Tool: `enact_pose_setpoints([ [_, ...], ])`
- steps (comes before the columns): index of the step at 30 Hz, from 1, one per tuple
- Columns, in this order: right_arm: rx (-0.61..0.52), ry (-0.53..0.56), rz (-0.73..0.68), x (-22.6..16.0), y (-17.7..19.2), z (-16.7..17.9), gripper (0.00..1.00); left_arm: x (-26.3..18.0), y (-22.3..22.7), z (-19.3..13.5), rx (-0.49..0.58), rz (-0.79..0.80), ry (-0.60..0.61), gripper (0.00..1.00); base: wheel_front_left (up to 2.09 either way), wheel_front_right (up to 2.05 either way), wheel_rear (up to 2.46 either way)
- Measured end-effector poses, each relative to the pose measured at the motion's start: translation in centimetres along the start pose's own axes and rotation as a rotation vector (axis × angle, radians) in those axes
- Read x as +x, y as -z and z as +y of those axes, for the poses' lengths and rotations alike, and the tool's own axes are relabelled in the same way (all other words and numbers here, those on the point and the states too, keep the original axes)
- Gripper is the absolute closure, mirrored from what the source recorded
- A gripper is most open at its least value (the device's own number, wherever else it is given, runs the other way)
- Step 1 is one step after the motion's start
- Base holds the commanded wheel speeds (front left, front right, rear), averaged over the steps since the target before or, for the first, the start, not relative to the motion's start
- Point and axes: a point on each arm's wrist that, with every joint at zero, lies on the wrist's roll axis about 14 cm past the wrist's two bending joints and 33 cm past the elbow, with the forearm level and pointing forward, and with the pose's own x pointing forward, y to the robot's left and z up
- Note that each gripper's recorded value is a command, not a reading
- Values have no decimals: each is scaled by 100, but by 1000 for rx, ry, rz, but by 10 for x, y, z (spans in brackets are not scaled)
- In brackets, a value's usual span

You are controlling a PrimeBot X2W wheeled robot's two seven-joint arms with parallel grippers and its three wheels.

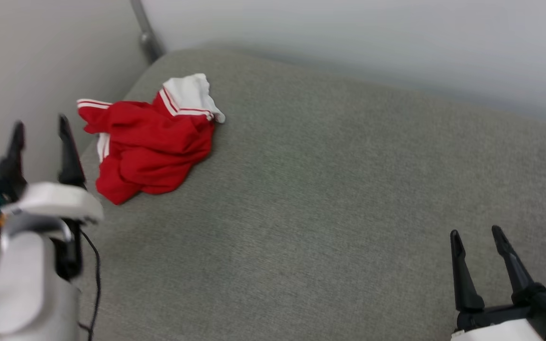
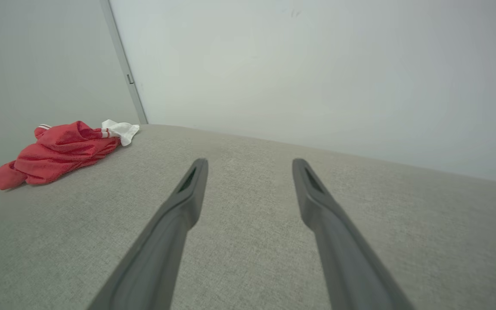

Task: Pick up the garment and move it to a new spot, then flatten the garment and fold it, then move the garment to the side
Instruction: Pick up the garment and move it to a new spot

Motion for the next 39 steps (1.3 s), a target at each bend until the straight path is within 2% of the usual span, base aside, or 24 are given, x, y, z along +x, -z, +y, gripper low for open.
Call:
enact_pose_setpoints([
  [3,-1,31,5,4,5,-12,0,39,-12,-3,14,-22,19,0,0,0,0],
  [5,1,51,8,7,9,-20,0,64,-18,-5,-24,-22,16,0,0,0,0],
  [9,-2,98,18,11,17,-39,0,106,-23,-14,50,11,61,0,0,0,0],
  [13,-11,139,31,14,26,-56,0,142,-5,-30,56,131,101,0,0,0,0],
  [16,-17,173,48,13,35,-70,0,157,29,-40,70,313,128,0,0,0,0],
  [20,-31,211,61,14,44,-86,0,154,91,-58,133,626,180,0,0,0,0],
  [24,-44,233,79,13,53,-96,0,131,143,-79,141,904,250,0,0,0,0],
  [29,-60,253,93,12,59,-106,0,90,190,-76,169,1215,292,0,0,0,0],
  [34,-80,255,110,13,67,-110,0,60,216,-76,216,1390,329,0,0,0,0],
  [39,-83,253,127,13,74,-110,0,52,229,-77,260,1427,352,0,0,0,0],
])
